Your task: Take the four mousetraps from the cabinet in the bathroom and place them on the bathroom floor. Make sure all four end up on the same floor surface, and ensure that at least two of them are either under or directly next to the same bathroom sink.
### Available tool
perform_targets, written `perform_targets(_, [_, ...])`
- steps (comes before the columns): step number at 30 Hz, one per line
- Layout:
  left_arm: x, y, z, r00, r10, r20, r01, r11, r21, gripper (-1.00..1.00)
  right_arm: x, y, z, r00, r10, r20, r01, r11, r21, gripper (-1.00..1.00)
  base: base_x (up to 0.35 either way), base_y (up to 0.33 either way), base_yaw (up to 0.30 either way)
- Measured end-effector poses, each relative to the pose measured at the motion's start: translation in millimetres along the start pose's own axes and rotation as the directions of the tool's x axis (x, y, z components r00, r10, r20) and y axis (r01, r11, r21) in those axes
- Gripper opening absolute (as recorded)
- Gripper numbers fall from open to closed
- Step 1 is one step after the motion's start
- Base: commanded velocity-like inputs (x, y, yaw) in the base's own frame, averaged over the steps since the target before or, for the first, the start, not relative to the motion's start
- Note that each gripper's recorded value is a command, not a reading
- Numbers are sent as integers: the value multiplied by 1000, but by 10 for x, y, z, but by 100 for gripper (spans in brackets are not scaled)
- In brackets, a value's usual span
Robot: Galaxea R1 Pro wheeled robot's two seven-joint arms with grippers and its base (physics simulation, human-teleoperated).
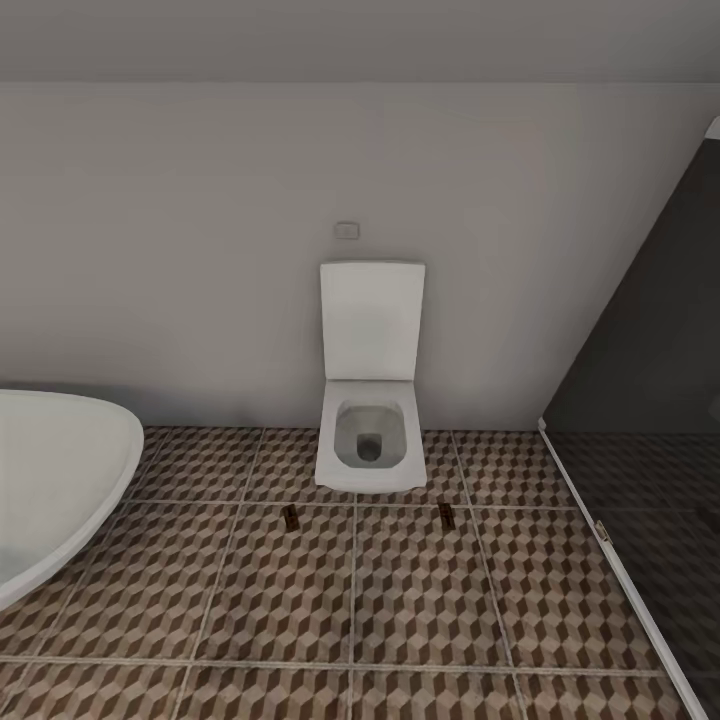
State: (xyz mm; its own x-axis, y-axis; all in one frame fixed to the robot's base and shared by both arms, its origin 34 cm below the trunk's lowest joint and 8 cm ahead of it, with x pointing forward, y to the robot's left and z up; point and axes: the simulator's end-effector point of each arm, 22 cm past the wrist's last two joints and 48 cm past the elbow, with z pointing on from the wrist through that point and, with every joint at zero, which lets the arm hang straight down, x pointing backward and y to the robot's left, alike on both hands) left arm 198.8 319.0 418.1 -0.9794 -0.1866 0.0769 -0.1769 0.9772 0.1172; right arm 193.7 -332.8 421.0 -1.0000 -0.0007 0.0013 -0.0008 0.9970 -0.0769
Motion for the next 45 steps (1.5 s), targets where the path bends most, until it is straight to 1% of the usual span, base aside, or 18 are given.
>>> perform_targets(45, [0, 0, 0, 1000, 0, 0, 0, 1000, 0, 100, 0, 3, 0, 1000, -1, 0, 1, 1000, 0, 100, 0, 0, 0])
